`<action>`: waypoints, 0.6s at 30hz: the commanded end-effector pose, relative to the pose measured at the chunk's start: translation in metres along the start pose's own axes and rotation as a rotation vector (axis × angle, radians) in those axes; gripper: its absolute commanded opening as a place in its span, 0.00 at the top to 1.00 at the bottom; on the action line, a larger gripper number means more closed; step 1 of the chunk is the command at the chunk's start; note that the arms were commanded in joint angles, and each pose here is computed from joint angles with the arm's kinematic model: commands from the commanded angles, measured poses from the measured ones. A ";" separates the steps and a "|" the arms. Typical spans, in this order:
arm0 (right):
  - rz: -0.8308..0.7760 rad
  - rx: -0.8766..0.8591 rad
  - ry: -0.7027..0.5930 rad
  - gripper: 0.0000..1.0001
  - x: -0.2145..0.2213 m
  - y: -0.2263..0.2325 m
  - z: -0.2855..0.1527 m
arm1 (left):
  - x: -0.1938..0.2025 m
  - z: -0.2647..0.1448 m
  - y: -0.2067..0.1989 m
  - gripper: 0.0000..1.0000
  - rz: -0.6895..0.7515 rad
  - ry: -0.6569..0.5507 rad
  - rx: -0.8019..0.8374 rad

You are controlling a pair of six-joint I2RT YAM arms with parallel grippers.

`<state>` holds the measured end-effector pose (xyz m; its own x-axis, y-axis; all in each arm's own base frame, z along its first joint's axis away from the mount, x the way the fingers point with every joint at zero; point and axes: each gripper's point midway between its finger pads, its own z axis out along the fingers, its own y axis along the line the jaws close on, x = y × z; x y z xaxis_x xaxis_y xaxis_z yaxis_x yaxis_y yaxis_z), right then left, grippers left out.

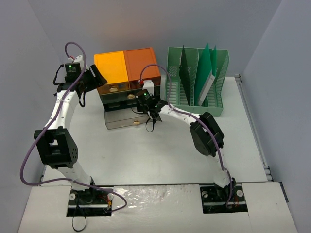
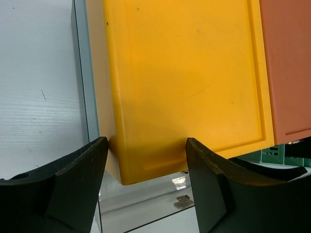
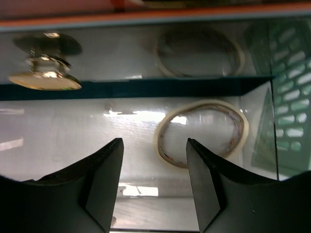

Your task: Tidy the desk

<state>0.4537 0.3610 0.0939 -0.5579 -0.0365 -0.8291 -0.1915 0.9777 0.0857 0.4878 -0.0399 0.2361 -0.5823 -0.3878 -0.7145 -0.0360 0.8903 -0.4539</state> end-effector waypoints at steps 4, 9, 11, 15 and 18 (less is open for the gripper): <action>0.019 -0.053 -0.158 0.49 -0.066 0.024 -0.026 | 0.104 0.009 0.058 0.40 -0.006 0.356 -0.190; 0.028 -0.078 -0.135 0.49 -0.060 0.037 -0.067 | 0.104 0.010 0.059 0.40 -0.012 0.357 -0.193; 0.013 -0.088 -0.116 0.49 -0.047 0.041 -0.074 | 0.105 0.010 0.059 0.40 -0.012 0.357 -0.192; -0.006 -0.112 -0.103 0.49 -0.020 0.055 -0.095 | 0.104 0.011 0.058 0.40 -0.014 0.356 -0.191; -0.001 -0.118 -0.135 0.49 -0.015 0.060 -0.111 | 0.104 0.011 0.058 0.40 -0.014 0.356 -0.191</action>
<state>0.3737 0.3934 0.1192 -0.5366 -0.1116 -0.8364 -0.3110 0.9476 0.0732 0.4882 -0.0401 0.2357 -0.5831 -0.3879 -0.7138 -0.0356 0.8900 -0.4546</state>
